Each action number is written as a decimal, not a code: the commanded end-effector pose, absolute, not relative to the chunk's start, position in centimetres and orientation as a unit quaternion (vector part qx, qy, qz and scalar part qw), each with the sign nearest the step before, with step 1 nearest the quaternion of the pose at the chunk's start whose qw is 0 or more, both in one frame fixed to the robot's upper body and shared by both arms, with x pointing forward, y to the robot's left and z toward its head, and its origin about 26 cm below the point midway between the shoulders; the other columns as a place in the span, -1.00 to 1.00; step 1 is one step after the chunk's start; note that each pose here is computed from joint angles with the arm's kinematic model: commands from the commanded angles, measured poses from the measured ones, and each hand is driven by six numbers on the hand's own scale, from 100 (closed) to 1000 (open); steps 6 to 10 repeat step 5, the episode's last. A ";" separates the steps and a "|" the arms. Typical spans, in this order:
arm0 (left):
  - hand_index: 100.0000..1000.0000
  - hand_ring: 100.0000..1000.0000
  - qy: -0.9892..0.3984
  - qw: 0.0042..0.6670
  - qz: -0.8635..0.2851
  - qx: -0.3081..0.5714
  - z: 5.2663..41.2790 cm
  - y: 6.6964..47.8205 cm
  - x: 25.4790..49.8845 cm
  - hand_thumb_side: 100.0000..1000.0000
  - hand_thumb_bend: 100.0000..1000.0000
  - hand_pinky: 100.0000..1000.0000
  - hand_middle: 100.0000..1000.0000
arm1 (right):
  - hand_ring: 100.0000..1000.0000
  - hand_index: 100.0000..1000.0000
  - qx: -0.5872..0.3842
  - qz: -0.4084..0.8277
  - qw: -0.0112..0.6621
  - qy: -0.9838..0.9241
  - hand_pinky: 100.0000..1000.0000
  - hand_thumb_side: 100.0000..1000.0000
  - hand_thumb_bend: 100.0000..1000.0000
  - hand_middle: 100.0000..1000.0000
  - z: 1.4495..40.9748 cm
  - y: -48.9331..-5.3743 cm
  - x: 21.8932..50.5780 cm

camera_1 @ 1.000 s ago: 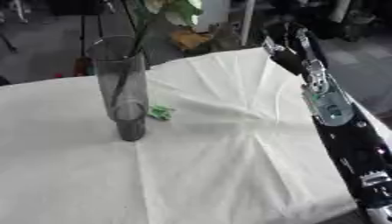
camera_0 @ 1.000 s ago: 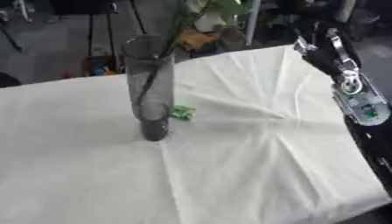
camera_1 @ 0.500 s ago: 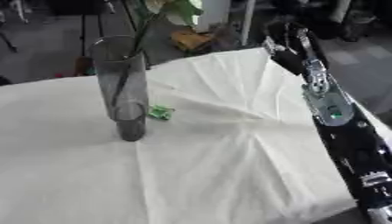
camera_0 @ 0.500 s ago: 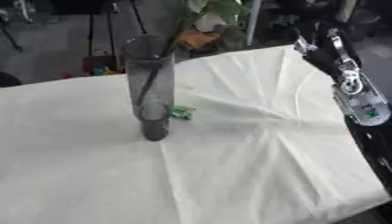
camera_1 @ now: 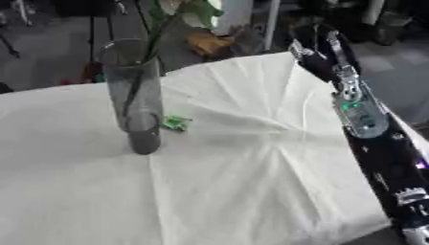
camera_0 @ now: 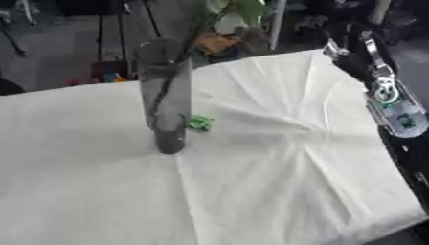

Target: Arrange flowers into the vase.

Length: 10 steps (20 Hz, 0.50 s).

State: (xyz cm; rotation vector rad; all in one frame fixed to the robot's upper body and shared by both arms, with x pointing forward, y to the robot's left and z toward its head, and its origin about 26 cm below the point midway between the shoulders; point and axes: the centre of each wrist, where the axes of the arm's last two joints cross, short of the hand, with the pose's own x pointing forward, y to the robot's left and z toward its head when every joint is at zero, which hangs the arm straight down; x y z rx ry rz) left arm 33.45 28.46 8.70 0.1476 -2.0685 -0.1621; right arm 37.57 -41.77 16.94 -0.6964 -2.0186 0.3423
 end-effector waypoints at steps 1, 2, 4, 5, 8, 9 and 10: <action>0.77 1.00 -0.865 0.491 -0.073 0.072 9.9 29.1 33.5 1.00 0.56 0.54 0.75 | -0.08 0.35 -0.293 0.139 0.453 -0.830 0.19 0.13 -0.13 0.05 18.4 -42.2 37.5; 0.77 1.00 -0.865 0.491 -0.073 0.072 9.9 29.1 33.5 1.00 0.56 0.54 0.75 | -0.08 0.35 -0.293 0.139 0.453 -0.830 0.19 0.13 -0.14 0.05 18.4 -42.2 37.5; 0.77 1.00 -0.865 0.491 -0.073 0.072 9.9 29.1 33.5 1.00 0.56 0.54 0.75 | -0.08 0.35 -0.293 0.139 0.453 -0.831 0.19 0.13 -0.14 0.05 18.4 -42.2 37.5; 0.77 1.00 -0.865 0.491 -0.073 0.072 9.9 29.1 33.5 1.00 0.56 0.54 0.75 | -0.08 0.35 -0.293 0.139 0.453 -0.831 0.19 0.13 -0.14 0.05 18.4 -42.2 37.5; 0.77 1.00 -0.865 0.491 -0.073 0.072 9.9 29.1 33.5 1.00 0.56 0.54 0.75 | -0.08 0.35 -0.293 0.139 0.453 -0.831 0.19 0.13 -0.14 0.05 18.4 -42.2 37.5; 0.77 1.00 -0.865 0.491 -0.073 0.072 9.9 29.1 33.5 1.00 0.56 0.54 0.75 | -0.08 0.35 -0.293 0.139 0.453 -0.831 0.19 0.13 -0.14 0.05 18.4 -42.2 37.5; 0.77 1.00 -0.865 0.491 -0.073 0.072 9.9 29.1 33.5 1.00 0.56 0.54 0.75 | -0.08 0.35 -0.293 0.139 0.453 -0.831 0.19 0.13 -0.14 0.05 18.4 -42.2 37.5</action>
